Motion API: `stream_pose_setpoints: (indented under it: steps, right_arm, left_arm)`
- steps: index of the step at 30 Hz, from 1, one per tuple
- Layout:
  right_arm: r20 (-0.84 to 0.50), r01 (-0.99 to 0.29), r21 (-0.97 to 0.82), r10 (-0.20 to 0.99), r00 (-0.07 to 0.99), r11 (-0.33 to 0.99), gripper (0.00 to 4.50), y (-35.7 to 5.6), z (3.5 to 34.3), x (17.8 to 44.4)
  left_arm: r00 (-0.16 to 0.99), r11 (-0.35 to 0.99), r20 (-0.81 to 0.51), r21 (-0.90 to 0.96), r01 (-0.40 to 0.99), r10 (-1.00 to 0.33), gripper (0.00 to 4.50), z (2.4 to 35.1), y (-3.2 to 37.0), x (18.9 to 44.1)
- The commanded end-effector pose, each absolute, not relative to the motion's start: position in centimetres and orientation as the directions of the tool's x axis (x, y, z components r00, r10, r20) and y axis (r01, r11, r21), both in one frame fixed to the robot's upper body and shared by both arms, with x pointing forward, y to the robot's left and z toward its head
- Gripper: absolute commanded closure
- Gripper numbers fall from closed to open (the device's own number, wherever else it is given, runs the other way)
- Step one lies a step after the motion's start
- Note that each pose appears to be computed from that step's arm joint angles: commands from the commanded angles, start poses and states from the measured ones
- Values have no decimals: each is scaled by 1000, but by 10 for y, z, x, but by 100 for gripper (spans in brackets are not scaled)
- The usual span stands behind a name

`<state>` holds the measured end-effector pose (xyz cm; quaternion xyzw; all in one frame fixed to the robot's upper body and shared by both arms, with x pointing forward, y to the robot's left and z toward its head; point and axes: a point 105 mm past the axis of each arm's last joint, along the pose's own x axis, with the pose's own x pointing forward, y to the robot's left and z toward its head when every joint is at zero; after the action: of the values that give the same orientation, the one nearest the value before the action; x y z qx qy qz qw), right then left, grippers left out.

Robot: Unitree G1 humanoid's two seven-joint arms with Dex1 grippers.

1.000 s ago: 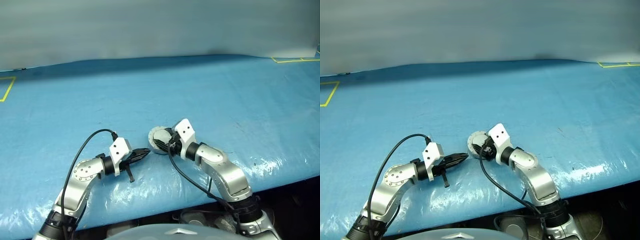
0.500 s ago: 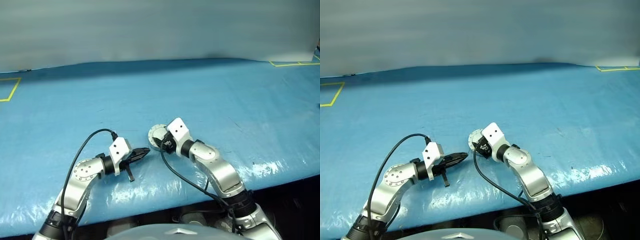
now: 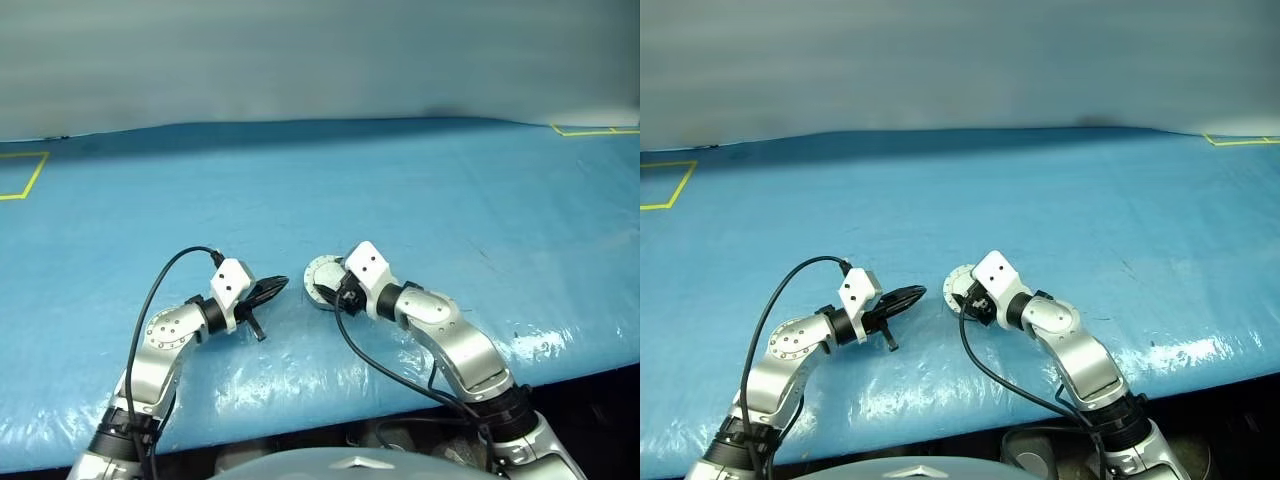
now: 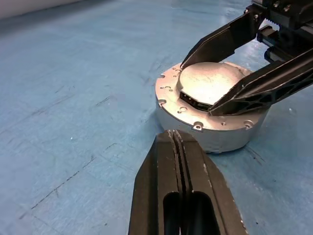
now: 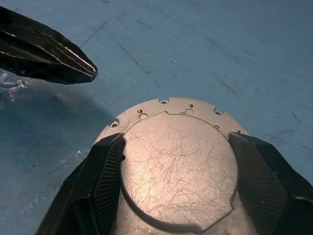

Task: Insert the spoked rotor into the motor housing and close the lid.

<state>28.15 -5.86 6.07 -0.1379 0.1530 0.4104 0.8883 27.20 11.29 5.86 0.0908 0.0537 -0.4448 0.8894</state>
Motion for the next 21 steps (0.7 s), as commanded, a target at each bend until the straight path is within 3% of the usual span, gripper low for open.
stream_pose_setpoints:
  steps: [1, 7, 14, 21]
  right_arm:
    - [-566, -783, -23, 637, 523, 622, 147, -68, 8, 260]
    - [-557, -792, -24, 649, 518, 610, 147, -65, 11, 260]
    - [-549, -780, -29, 642, 535, 625, 147, -64, 11, 265]
    - [-532, -762, -26, 636, 559, 648, 147, -65, 14, 265]
  left_arm:
    - [563, 551, -129, 122, 826, -816, 450, 67, 106, 269]
    - [510, 505, -125, 70, 860, -851, 450, 65, 99, 263]
    - [525, 519, -96, 84, 851, -846, 450, 66, 81, 278]
    - [523, 510, -172, 115, 852, -835, 450, 48, 71, 288]
